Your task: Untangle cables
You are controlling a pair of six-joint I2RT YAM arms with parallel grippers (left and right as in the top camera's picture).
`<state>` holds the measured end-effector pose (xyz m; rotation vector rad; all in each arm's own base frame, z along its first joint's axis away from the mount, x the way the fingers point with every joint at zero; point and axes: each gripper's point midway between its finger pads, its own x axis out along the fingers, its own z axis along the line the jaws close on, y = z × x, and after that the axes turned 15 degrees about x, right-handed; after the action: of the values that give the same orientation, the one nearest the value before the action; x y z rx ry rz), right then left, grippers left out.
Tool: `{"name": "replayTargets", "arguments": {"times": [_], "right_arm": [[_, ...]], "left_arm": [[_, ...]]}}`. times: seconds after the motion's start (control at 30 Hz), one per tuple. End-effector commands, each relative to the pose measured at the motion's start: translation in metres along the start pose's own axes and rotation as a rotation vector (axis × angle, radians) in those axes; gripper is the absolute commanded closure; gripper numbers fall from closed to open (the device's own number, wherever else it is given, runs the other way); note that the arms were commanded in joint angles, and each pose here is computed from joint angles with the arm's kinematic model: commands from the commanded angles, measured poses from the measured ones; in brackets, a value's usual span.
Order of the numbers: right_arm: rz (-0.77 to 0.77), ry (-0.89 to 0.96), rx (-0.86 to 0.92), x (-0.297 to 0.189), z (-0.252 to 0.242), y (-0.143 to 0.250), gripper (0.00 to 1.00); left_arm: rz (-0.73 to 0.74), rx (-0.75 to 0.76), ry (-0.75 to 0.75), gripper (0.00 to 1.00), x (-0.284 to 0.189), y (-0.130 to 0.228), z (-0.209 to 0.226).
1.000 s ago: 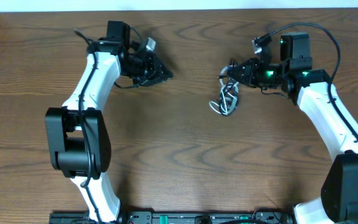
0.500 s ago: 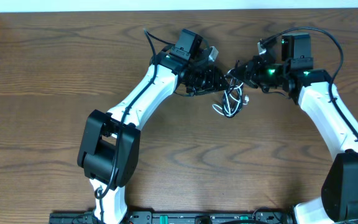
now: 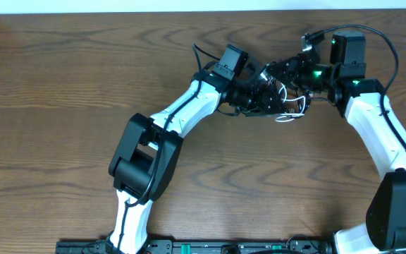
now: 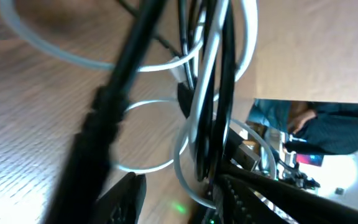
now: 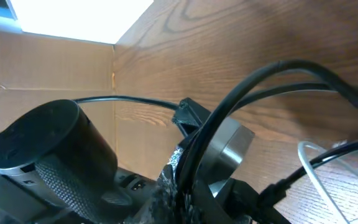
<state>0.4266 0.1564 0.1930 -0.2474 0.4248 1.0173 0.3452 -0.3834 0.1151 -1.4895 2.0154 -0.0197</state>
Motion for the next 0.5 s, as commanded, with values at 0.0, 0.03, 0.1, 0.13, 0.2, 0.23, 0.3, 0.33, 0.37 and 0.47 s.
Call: {"name": "replayTargets", "arguments": {"times": [0.0,0.03,0.1,0.13,0.2,0.23,0.3,0.33,0.37,0.47], "right_arm": [[0.037,-0.048,-0.005,0.000,0.014,0.006,0.99],[0.032,-0.057,0.004,0.000,0.016,0.005,0.99],[0.031,-0.065,0.004,0.000,0.018,0.004,0.99],[0.027,-0.069,0.016,-0.001,0.019,0.003,0.99],[0.009,-0.121,0.046,-0.007,0.030,-0.007,0.99],[-0.003,-0.159,0.057,-0.012,0.038,-0.014,0.99],[-0.045,-0.226,0.070,-0.025,0.052,-0.031,0.99],[-0.065,-0.239,0.071,-0.030,0.054,-0.038,0.99],[-0.102,-0.239,0.088,-0.035,0.052,-0.048,0.99],[-0.181,-0.197,0.121,-0.047,0.034,-0.068,0.99]], "left_arm": [[-0.052,0.020,0.086,0.60,0.003,-0.018,-0.018],[-0.099,-0.010,0.059,0.59,0.001,-0.031,-0.014],[-0.185,-0.113,-0.052,0.73,-0.001,-0.047,0.005],[-0.229,-0.172,-0.116,0.85,-0.004,-0.053,0.018],[-0.282,-0.253,-0.180,0.92,-0.008,-0.059,0.031],[-0.285,-0.252,-0.184,0.93,-0.009,-0.060,0.032],[-0.271,-0.270,-0.193,0.93,-0.008,-0.055,0.035],[-0.254,-0.284,-0.204,0.93,-0.008,-0.050,0.038],[-0.233,-0.271,-0.218,0.93,-0.008,-0.045,0.040],[-0.178,-0.139,-0.286,0.93,-0.013,-0.033,0.053]]}}
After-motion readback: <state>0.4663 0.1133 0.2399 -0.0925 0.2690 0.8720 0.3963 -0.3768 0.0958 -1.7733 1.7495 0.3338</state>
